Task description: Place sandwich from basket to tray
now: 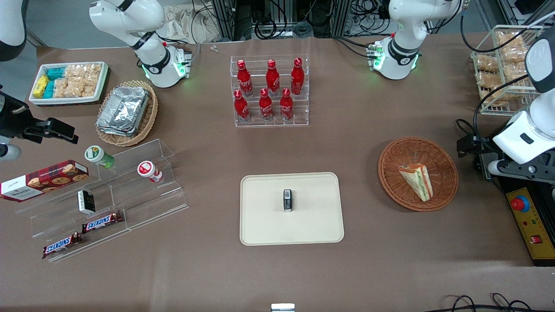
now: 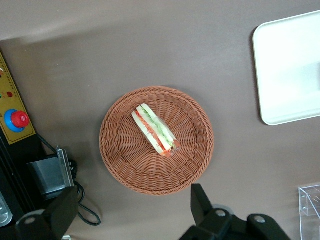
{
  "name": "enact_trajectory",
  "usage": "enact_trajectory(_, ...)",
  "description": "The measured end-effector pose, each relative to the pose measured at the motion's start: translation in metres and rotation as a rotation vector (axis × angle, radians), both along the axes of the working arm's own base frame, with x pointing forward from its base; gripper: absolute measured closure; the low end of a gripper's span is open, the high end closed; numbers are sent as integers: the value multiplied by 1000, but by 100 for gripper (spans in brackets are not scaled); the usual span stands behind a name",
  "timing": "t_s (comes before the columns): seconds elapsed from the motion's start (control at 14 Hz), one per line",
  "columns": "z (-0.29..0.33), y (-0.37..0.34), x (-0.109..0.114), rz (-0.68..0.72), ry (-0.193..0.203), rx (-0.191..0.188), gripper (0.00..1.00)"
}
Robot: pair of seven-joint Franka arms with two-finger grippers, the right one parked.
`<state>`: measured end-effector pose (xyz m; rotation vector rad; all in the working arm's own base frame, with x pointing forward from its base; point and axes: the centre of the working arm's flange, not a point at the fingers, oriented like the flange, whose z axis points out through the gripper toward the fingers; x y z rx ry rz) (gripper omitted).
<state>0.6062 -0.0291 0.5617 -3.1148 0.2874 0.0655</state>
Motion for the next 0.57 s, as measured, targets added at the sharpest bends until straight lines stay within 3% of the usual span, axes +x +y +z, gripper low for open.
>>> enact_trajectory(0.57,-1,0,1,22,7,1,0)
